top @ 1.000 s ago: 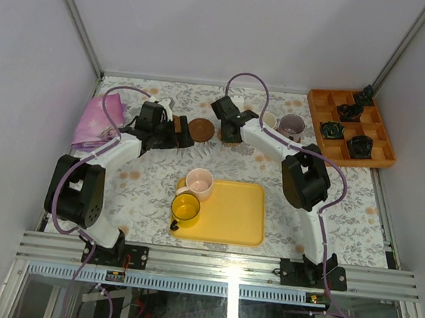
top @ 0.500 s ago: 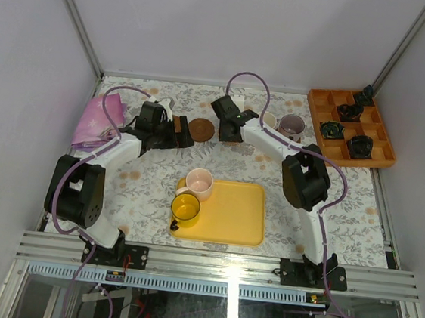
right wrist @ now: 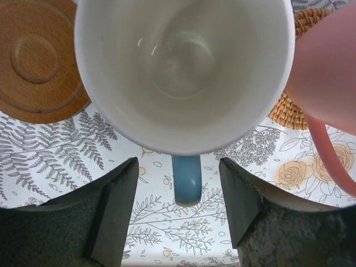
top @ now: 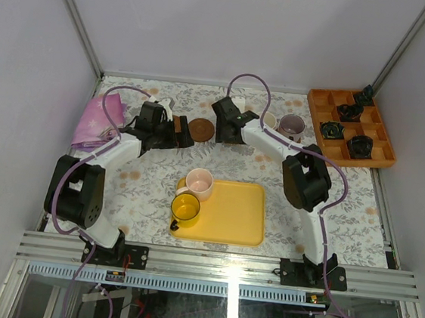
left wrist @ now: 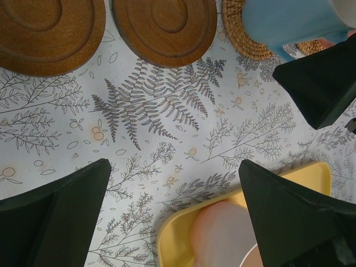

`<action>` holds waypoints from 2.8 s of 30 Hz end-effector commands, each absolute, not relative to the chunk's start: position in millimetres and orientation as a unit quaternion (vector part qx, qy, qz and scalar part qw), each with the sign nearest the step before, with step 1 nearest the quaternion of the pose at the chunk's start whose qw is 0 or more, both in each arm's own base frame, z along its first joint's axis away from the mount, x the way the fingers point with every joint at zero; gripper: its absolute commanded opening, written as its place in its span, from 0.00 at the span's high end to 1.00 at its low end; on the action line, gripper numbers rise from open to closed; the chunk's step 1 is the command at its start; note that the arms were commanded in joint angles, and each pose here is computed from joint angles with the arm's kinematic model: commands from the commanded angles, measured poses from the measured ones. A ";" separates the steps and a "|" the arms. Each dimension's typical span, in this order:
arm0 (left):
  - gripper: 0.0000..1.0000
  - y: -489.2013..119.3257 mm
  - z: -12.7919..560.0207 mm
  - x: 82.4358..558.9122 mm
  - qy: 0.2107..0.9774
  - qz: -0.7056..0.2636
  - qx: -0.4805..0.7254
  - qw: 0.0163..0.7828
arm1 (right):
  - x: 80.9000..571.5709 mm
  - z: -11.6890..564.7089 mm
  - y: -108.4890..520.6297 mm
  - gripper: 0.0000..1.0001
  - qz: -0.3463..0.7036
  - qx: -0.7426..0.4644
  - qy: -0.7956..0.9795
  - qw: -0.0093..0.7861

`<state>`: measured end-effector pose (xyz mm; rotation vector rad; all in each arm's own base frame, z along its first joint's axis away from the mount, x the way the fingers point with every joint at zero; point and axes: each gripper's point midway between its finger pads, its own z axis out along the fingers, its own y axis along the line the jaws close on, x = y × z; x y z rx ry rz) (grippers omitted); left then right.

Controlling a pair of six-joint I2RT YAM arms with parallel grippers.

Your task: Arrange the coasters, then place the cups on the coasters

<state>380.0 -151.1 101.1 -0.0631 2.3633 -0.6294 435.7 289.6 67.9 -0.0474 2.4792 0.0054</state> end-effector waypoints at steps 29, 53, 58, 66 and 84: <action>0.00 -190.7 117.2 233.4 0.937 -0.186 0.132 0.263 | 392.0 233.8 240.6 0.01 0.072 -0.028 0.877 0.475; 0.00 -164.4 107.3 226.9 0.946 -0.125 0.024 0.297 | 383.2 218.9 238.3 0.01 0.068 -0.067 0.880 0.466; 0.00 -152.0 112.7 227.9 0.941 -0.112 -0.019 0.320 | 381.8 214.0 243.8 0.01 0.079 -0.073 0.883 0.457; 0.02 -141.4 96.2 217.9 0.951 -0.087 -0.047 0.293 | 380.8 206.6 249.8 0.01 0.088 -0.080 0.888 0.445; 0.02 -143.3 74.3 198.9 0.964 -0.092 -0.040 0.246 | 379.4 198.9 257.6 0.01 0.102 -0.083 0.894 0.429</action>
